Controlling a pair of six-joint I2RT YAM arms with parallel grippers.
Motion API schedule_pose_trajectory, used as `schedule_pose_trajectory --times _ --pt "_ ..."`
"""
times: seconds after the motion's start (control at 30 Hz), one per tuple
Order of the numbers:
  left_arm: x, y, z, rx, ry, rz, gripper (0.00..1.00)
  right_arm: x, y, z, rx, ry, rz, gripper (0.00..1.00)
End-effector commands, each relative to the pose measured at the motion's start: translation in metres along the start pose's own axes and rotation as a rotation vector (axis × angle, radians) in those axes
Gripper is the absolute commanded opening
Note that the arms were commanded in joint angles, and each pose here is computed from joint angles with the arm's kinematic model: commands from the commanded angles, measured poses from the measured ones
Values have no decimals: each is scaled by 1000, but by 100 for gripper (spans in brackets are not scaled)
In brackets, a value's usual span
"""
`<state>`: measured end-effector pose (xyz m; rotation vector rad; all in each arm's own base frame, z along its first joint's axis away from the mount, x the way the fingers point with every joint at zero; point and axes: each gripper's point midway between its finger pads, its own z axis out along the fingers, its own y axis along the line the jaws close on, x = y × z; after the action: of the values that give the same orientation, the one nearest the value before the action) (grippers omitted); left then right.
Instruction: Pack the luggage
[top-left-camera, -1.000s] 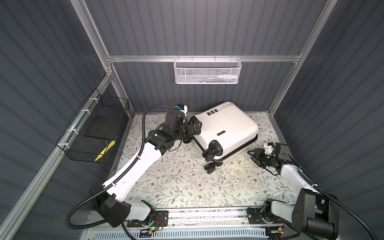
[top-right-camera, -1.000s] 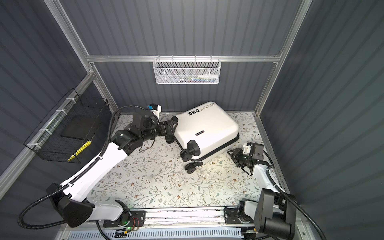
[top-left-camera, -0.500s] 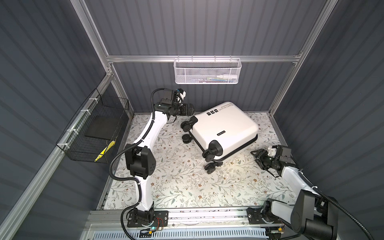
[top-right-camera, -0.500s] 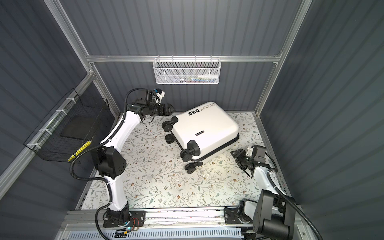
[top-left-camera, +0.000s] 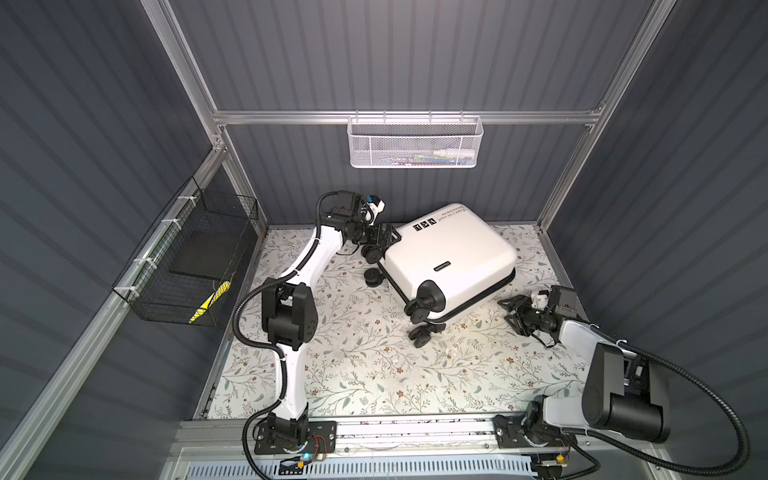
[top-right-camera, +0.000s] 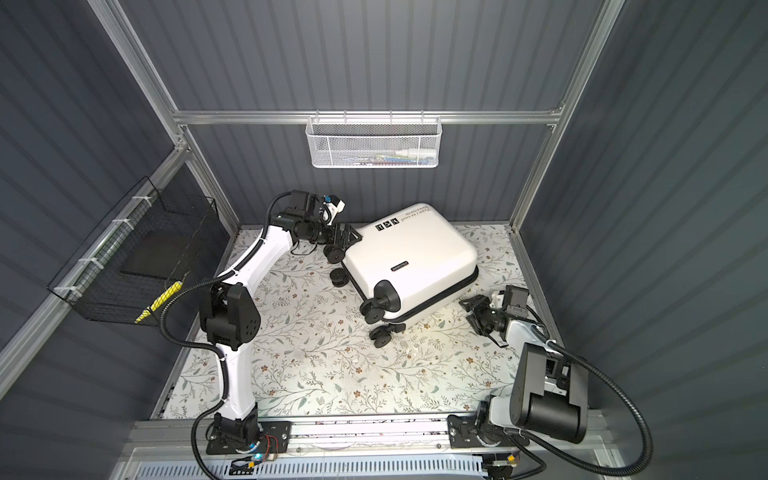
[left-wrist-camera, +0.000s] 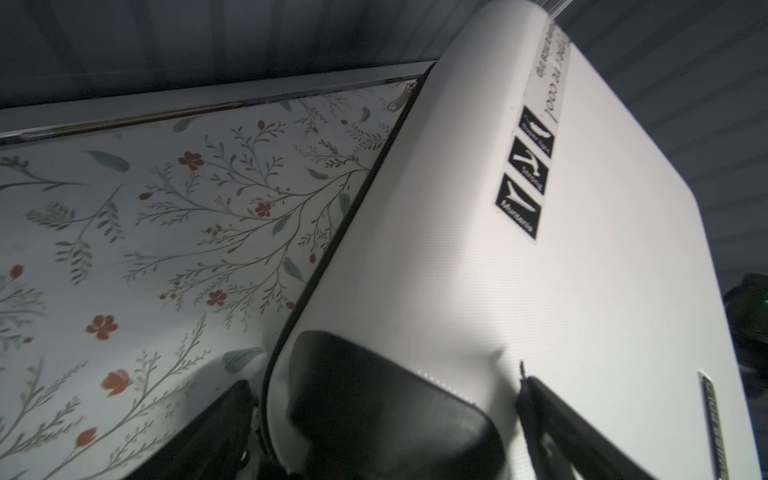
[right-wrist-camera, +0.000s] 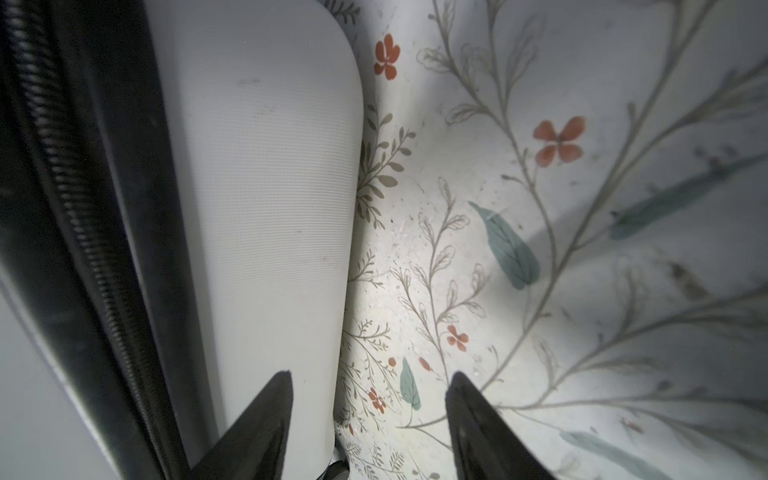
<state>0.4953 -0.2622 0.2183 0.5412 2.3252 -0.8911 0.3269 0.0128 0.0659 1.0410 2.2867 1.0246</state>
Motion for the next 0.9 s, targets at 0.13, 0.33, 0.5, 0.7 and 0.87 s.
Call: schedule_pose_trajectory --times 0.13,0.33,0.5,0.7,0.87 --pt "24 -20 -16 69 39 4 100 -6 26 15 -78 43 -38 58" --pt "45 -38 -32 128 35 -33 100 7 43 38 -80 117 -94 56" --pt "66 -51 -48 157 27 -76 100 25 59 56 -88 182 -150 55" --pt "103 -69 -69 180 14 -129 100 55 80 76 -102 259 -224 54" --pt "136 -86 -85 186 6 -161 100 84 94 84 -112 310 -281 53"
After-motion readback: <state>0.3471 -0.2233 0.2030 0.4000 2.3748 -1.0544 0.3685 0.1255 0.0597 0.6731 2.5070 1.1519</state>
